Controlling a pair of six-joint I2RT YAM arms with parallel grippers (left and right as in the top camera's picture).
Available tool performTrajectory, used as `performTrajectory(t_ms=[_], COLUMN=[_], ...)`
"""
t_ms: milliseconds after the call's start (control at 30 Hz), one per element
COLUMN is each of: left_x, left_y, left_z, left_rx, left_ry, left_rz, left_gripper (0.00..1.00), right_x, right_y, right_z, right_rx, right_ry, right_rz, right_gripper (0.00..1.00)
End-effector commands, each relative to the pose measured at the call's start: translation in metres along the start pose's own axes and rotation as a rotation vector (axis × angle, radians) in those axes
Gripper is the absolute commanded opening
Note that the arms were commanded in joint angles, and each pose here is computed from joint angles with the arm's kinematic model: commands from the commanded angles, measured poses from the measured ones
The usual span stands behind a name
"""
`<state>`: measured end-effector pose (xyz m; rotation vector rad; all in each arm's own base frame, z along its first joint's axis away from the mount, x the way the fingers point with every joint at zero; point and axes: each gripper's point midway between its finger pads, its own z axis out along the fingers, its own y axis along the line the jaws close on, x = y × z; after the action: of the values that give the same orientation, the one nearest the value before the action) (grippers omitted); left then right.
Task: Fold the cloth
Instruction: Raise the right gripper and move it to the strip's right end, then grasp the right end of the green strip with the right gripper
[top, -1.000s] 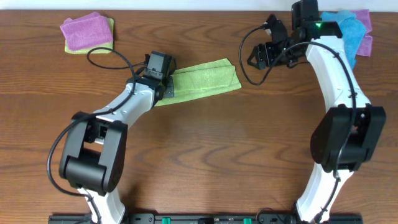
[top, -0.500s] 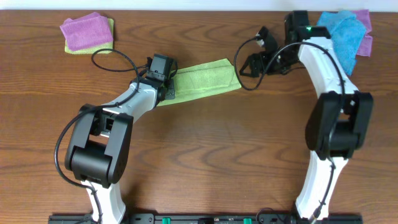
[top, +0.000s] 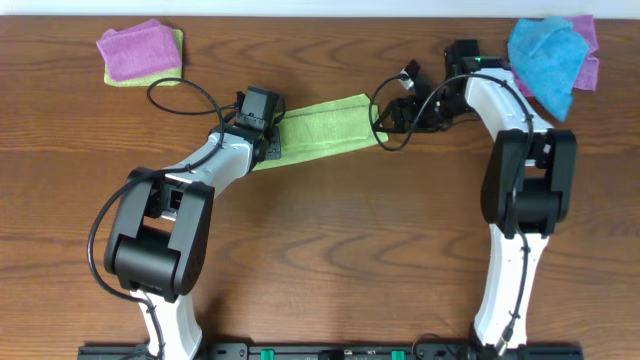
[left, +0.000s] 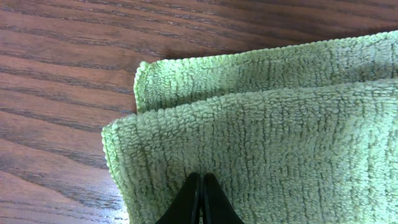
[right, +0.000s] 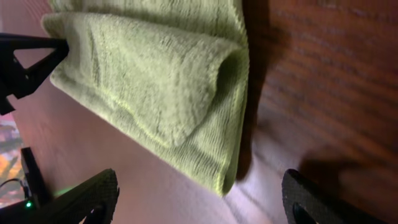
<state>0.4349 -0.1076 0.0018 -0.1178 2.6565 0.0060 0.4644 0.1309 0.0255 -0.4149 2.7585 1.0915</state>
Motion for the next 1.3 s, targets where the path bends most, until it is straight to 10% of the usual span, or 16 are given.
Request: performTrajectory(t_ms=[0,500,767,933,1267], left_x=[0.012,0.012,0.012,0.012,0.012], left_y=[0.0,0.0,0.0,0.0,0.0], left_z=[0.007,0.007,0.007,0.007,0.007], left_rx=[-0.006,-0.006,-0.006,-0.007,-0.007], left_ry=[0.034,0.034,0.034,0.035,0.035], left_rz=[0.002,0.002,0.003,0.003,0.002], left_gripper=[0.06,0.06,0.06,0.06,0.06], right_x=[0.001,-0.005,-0.01,-0.015,-0.05], right_y=[-0.008,0.012,-0.001,-0.005,0.037], right_z=[0.013,0.066,0.069,0.068,0.034], right_rx=[-0.053,-0.116,-0.033,-0.008,-0.018], right_ry=[-0.006,0.008,-0.005,-0.021,-0.083], right_rz=[0.053,0.045,0.055,0.079,0.018], right_gripper=[0.84,0.81,0.47,0.02,0.02])
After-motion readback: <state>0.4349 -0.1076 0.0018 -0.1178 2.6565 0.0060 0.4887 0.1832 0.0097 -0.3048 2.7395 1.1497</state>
